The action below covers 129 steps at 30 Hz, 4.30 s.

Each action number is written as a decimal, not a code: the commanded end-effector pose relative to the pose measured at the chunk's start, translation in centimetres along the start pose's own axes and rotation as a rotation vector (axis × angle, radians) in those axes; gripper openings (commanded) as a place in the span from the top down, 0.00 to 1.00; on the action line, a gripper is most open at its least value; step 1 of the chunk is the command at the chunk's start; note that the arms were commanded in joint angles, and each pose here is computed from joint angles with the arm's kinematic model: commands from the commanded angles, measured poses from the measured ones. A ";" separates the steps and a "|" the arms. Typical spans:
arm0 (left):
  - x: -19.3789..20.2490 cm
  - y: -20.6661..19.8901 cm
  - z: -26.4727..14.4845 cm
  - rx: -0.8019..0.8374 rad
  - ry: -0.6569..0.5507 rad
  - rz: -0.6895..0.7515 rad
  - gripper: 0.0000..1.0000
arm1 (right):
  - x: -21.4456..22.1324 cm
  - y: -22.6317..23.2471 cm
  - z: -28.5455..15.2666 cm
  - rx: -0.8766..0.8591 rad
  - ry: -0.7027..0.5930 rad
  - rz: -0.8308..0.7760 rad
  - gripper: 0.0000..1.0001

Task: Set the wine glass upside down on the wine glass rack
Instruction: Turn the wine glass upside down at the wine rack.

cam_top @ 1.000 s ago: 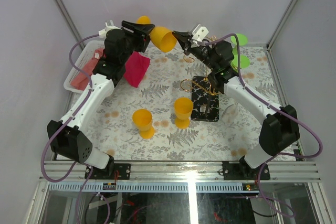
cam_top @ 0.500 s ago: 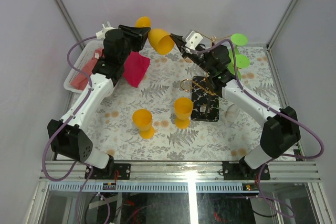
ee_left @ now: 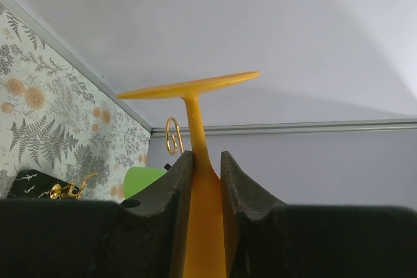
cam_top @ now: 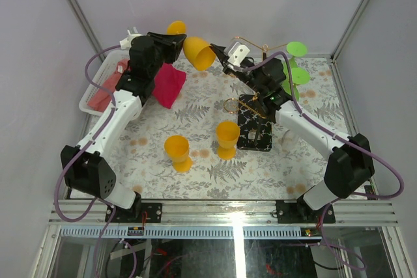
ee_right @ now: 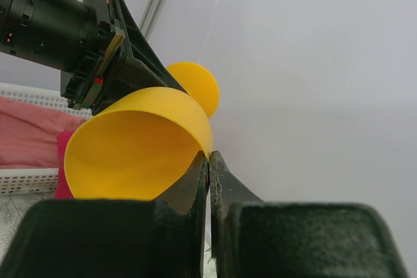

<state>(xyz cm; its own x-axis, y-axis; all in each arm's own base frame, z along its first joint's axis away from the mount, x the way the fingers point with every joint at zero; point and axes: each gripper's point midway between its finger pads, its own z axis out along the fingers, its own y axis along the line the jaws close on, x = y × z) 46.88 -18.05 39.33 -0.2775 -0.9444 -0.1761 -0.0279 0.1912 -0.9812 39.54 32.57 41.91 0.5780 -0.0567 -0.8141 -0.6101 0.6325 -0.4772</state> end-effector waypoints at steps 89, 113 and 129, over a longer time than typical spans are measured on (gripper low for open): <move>12.3 4.5 7.4 1.057 0.160 1.079 1.00 | 3.8 -19.4 -8.7 0.678 0.603 0.042 0.01; 15.2 7.5 12.6 0.996 0.183 1.112 1.00 | 4.9 -20.0 -9.4 0.683 0.618 0.021 0.01; 15.5 8.2 15.3 0.953 0.133 1.101 1.00 | 5.8 -20.3 -9.4 0.662 0.625 0.025 0.01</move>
<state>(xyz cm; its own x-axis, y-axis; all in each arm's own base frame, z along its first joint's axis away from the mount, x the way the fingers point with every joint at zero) 55.33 -36.15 26.47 0.1217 -0.3853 -0.9147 0.9045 0.4225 -0.0576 50.61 12.56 40.71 -0.0305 -0.3511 -0.9358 -0.0940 0.9331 -0.3470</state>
